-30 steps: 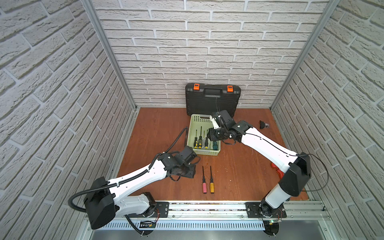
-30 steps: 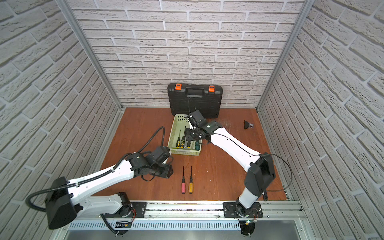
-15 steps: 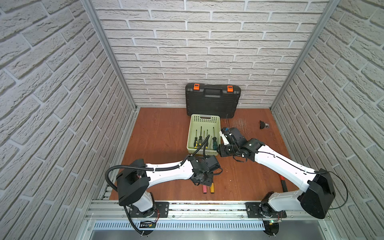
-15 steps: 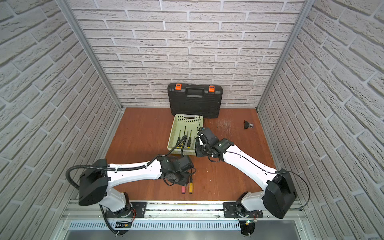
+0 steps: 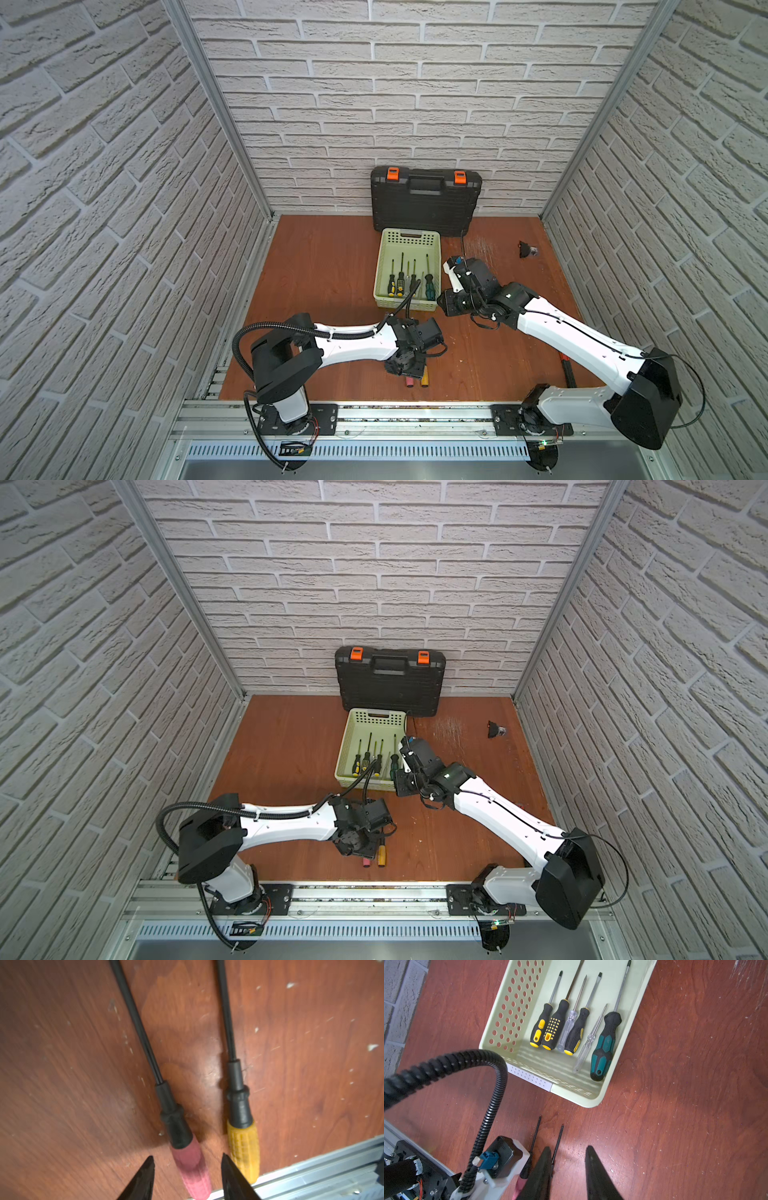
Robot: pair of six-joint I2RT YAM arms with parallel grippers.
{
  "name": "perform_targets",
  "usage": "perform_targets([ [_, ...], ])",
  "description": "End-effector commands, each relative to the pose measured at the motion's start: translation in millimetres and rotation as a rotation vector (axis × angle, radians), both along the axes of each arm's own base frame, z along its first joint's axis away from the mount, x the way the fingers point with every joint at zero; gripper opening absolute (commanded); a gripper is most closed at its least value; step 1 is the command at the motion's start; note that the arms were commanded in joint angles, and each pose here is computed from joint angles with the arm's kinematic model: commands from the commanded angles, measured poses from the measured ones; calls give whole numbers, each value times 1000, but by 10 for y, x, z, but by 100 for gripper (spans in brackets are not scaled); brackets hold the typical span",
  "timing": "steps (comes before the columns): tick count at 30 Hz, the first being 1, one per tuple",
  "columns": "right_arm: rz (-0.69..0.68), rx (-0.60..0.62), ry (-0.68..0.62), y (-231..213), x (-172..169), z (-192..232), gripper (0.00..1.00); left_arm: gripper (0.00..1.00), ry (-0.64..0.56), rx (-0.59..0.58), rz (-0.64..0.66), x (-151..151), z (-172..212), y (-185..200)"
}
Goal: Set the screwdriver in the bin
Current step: 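Lower the left gripper onto the pink screwdriver handle and close it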
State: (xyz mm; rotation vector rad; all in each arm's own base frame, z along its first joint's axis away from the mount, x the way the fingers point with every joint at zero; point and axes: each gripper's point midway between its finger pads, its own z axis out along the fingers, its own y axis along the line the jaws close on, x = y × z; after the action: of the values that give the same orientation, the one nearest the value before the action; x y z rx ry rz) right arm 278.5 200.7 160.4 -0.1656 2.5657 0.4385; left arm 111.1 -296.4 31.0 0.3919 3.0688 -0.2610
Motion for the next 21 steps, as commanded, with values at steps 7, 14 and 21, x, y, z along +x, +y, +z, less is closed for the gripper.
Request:
perform_targets([
  [7,-25,26,-31,17,69,23,30,39,27,18,7,29,-191,58],
  [14,-28,40,-44,53,115,36,30,26,46,42,-7,-13,-238,100],
  [21,-27,43,-54,71,146,33,30,4,26,46,-40,-15,-122,161],
])
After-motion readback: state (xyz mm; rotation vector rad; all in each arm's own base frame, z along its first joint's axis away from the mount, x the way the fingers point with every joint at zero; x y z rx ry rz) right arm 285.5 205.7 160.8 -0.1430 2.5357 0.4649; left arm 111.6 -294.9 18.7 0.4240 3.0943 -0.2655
